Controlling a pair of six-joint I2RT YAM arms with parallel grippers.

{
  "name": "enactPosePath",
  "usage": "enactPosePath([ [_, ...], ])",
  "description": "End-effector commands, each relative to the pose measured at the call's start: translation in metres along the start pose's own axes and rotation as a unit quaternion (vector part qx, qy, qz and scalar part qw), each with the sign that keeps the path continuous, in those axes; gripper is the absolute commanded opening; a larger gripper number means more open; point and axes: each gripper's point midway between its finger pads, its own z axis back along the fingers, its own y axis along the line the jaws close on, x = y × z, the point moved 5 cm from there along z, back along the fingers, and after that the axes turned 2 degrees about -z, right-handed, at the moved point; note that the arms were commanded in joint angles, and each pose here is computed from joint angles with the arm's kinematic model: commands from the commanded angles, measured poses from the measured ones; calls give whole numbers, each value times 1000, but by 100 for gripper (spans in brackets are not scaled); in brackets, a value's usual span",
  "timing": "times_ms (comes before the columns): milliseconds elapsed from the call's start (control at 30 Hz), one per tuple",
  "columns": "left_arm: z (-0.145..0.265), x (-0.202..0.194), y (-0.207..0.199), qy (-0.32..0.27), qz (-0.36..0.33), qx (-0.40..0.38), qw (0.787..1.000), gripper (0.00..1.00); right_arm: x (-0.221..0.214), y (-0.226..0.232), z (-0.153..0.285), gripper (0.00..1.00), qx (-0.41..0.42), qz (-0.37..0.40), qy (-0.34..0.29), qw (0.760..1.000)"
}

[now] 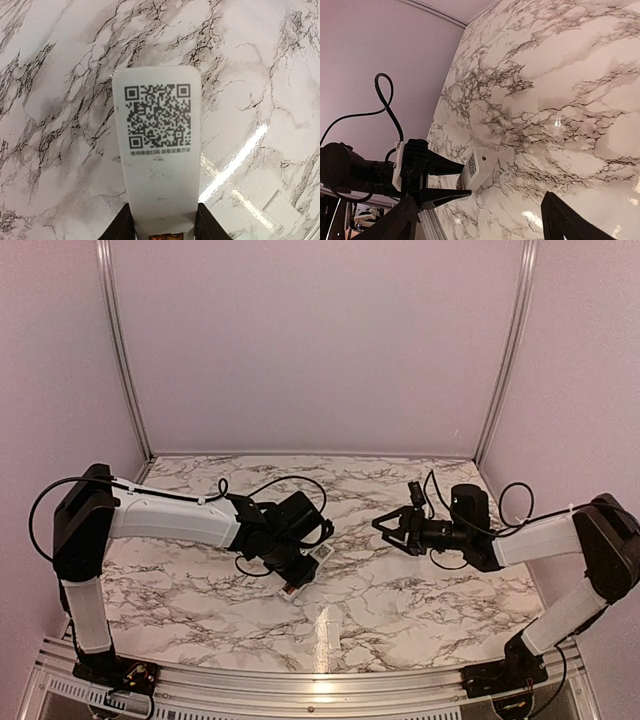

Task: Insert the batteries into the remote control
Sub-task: Place the remote control without the battery cover at the center of the board.

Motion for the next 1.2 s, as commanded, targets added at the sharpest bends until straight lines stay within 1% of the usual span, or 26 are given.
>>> enactPosePath([
  [0,-14,-15,-3,54,-32,-9,998,30,6,-8,19,84,-34,25,-9,999],
  [133,-23,-22,-5,82,-43,-16,996,30,19,9,34,87,-46,80,-36,995],
  [300,-31,-26,-14,95,-57,-38,993,31,28,35,53,98,-46,139,-75,986],
  [433,-36,-31,-34,113,-104,-67,986,34,35,47,71,99,-51,150,-124,980],
  [533,-39,-35,-42,125,-140,-77,979,35,35,52,82,99,-55,154,-146,976],
  [600,-39,-38,-46,129,-148,-93,976,36,34,56,87,99,-52,164,-156,973],
  [667,-39,-41,-50,136,-159,-107,972,40,32,62,91,99,-42,178,-163,970],
  [800,-36,-39,-49,136,-181,-102,969,53,30,70,98,99,-33,205,-174,963],
  [933,-31,-31,-49,127,-189,-105,968,67,27,74,100,99,-21,219,-171,960],
  [967,-27,-25,-47,119,-188,-101,970,70,26,74,99,99,-20,221,-165,961],
  [1067,-7,-7,-44,84,-180,-110,974,75,25,67,93,99,-31,211,-145,966],
  [1167,13,2,-48,49,-195,-128,971,77,23,60,85,99,-42,203,-109,972],
])
